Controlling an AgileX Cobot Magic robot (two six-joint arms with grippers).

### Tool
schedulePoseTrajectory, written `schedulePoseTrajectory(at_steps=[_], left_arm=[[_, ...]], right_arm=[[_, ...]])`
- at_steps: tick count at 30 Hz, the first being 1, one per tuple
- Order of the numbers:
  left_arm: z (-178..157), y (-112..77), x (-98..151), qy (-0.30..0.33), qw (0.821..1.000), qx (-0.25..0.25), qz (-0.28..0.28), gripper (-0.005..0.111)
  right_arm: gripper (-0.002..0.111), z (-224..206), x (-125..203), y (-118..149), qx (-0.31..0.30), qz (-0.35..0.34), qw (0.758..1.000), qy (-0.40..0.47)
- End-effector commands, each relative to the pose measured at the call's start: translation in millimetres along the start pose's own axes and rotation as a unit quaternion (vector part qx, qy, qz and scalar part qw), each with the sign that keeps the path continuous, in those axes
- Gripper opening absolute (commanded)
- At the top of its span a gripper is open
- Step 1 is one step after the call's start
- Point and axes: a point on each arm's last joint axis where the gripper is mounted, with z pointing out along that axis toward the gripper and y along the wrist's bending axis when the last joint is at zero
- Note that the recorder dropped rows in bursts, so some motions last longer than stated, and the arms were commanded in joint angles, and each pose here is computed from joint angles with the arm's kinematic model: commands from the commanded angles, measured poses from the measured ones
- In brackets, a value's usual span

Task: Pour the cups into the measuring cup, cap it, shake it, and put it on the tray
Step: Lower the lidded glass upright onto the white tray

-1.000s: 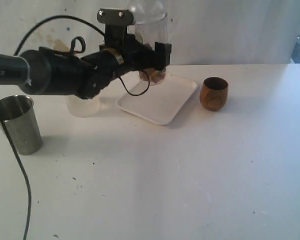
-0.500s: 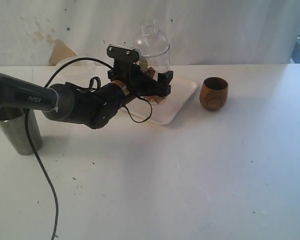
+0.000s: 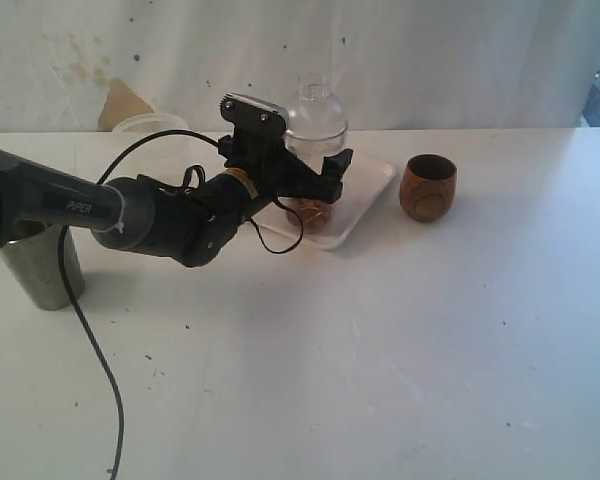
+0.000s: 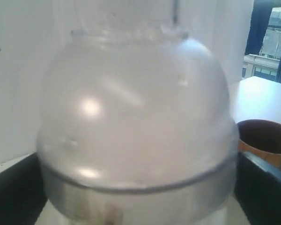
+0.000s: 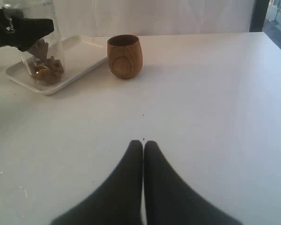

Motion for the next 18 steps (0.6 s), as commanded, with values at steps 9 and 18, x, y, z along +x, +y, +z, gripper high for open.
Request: schedulePoseTrajectory(at_steps=[9, 18], left_arm=[[-3.5, -0.7, -30.7, -0.045, 0.999, 0.001, 0.016, 0.105], [-22.6, 2.3, -101.7, -0.056, 0.998, -0.011, 0.025, 0.105]], right_arm=[[0.000, -0.1, -0.5, -0.2, 0.001, 0.002, 1.000, -0.007], [0.000, -0.1, -0.5, -0.2, 0.001, 0.002, 1.000, -0.007]])
